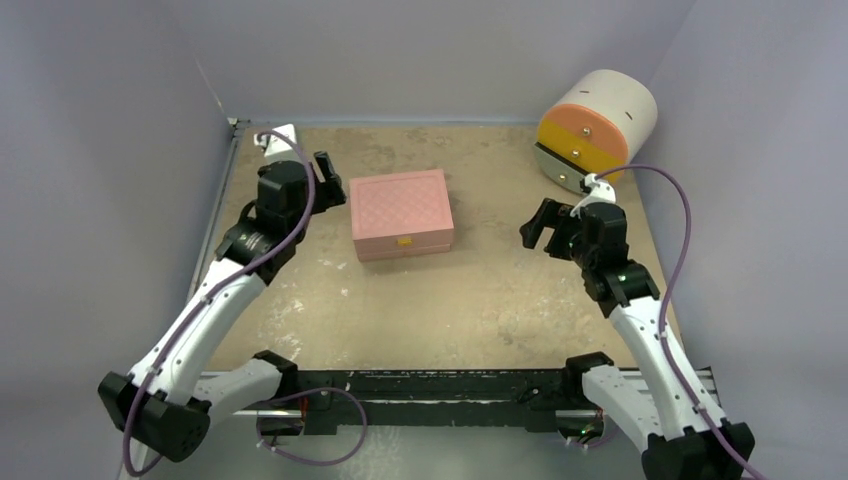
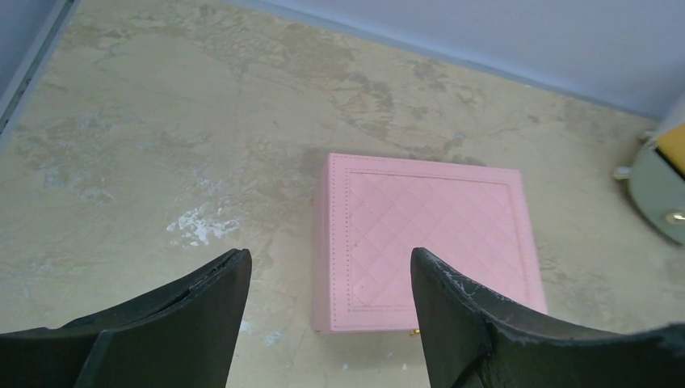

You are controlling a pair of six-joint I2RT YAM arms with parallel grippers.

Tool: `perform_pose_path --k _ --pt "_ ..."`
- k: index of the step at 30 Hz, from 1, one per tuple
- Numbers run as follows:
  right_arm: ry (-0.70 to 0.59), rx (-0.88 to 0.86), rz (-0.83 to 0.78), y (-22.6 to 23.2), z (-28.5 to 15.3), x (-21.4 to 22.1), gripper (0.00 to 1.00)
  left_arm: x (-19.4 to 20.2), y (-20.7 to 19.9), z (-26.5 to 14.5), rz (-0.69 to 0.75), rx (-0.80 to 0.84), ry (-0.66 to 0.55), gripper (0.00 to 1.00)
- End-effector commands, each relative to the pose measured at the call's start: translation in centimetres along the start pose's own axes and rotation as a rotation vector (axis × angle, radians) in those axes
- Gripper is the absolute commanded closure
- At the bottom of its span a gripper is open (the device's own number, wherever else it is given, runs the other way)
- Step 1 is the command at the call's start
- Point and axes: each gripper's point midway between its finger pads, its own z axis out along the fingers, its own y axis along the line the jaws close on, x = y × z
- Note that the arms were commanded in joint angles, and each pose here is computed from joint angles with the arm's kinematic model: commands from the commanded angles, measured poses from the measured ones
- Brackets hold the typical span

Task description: Organize the mixed jewelry

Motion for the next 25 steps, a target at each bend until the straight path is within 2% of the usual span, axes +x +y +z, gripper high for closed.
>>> perform_pose_path --k 1,7,14,19,20,22,25 --pt "-0.055 -0.062 -0.024 0.8 -1.7 -0.5 0.01 -4.8 -1.3 -5.1 -0.099 0.139 -0.100 0.29" --pt "-0.099 -0.117 0.000 1.5 -2.8 -0.5 0.01 -4.7 0.2 -9.2 -0.159 0.188 -0.129 0.29" --pt "-0.152 -0.181 0.018 2.6 -4.0 -1.3 0.01 -3.1 0.5 -13.3 -0.188 0.335 -0.153 0.28" --pt "-0.172 -0.221 0.011 3.3 -5.1 -1.9 0.01 -1.1 1.6 -14.7 -0.232 0.366 -0.160 0.27" --pt "-0.143 -0.258 -0.028 3.8 -5.5 -1.2 0.01 -0.9 1.8 -15.0 -0.241 0.371 -0.169 0.27" --pt "-0.200 -0.298 -0.077 4.5 -6.6 -2.2 0.01 -0.6 1.9 -15.1 -0.257 0.381 -0.174 0.27" --pt "-0.261 -0.284 -0.050 4.4 -7.6 -3.5 0.01 -0.4 2.0 -15.0 -0.267 0.382 -0.178 0.27"
